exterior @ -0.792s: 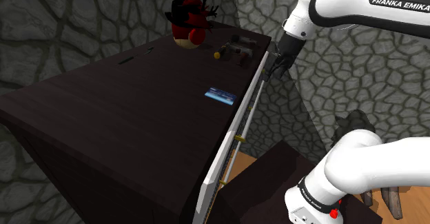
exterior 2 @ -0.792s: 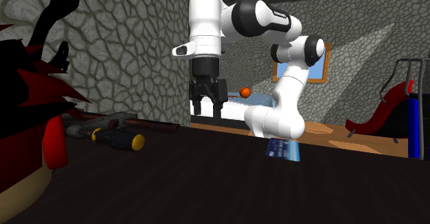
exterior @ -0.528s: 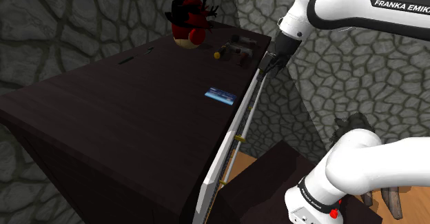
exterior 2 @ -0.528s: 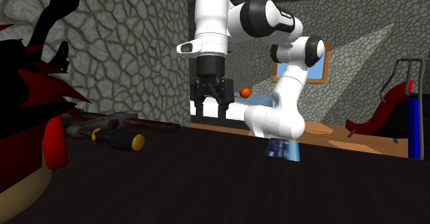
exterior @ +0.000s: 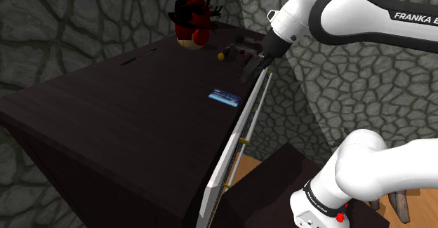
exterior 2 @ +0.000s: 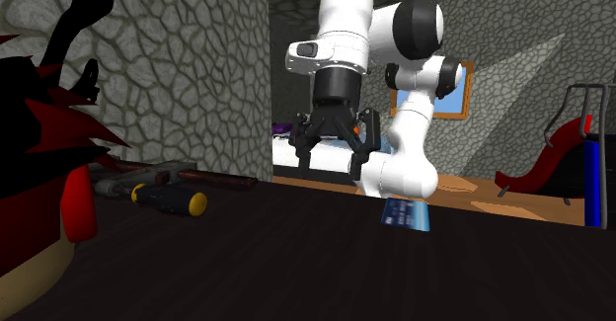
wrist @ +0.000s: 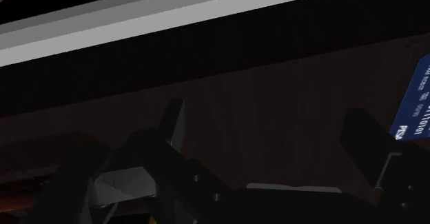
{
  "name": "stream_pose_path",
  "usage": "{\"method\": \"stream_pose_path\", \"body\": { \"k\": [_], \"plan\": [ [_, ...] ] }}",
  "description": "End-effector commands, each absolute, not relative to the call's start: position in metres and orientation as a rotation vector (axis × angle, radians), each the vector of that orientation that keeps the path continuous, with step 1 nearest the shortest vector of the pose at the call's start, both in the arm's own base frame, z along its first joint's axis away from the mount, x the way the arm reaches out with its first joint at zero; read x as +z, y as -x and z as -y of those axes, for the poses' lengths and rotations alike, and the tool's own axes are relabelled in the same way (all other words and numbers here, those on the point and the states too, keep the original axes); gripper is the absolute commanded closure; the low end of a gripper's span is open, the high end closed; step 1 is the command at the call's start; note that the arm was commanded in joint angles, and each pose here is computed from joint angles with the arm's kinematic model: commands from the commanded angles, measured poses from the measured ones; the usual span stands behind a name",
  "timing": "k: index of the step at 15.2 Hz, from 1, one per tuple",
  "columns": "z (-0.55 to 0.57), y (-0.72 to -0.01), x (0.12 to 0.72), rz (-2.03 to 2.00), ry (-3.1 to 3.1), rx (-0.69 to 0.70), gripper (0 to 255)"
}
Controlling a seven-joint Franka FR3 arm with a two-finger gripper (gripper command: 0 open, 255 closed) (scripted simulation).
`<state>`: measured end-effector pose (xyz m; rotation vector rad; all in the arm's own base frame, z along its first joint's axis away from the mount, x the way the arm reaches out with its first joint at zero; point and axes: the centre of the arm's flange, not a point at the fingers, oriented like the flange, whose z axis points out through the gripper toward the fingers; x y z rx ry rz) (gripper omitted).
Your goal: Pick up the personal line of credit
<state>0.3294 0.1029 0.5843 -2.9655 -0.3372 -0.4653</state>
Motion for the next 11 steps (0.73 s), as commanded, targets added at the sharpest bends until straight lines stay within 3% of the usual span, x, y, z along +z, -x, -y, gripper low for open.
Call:
{"method": "stream_pose_path", "body": {
  "k": [1,9,11],
  "plan": [
    [-0.125,-0.328,0.59,0.412,2.938,-0.543,0],
    [-0.215,-0.303,0.598,0.699,2.802,-0.824,0],
    [-0.22,-0.301,0.593,0.716,2.792,-0.84,0]
  ]
}}
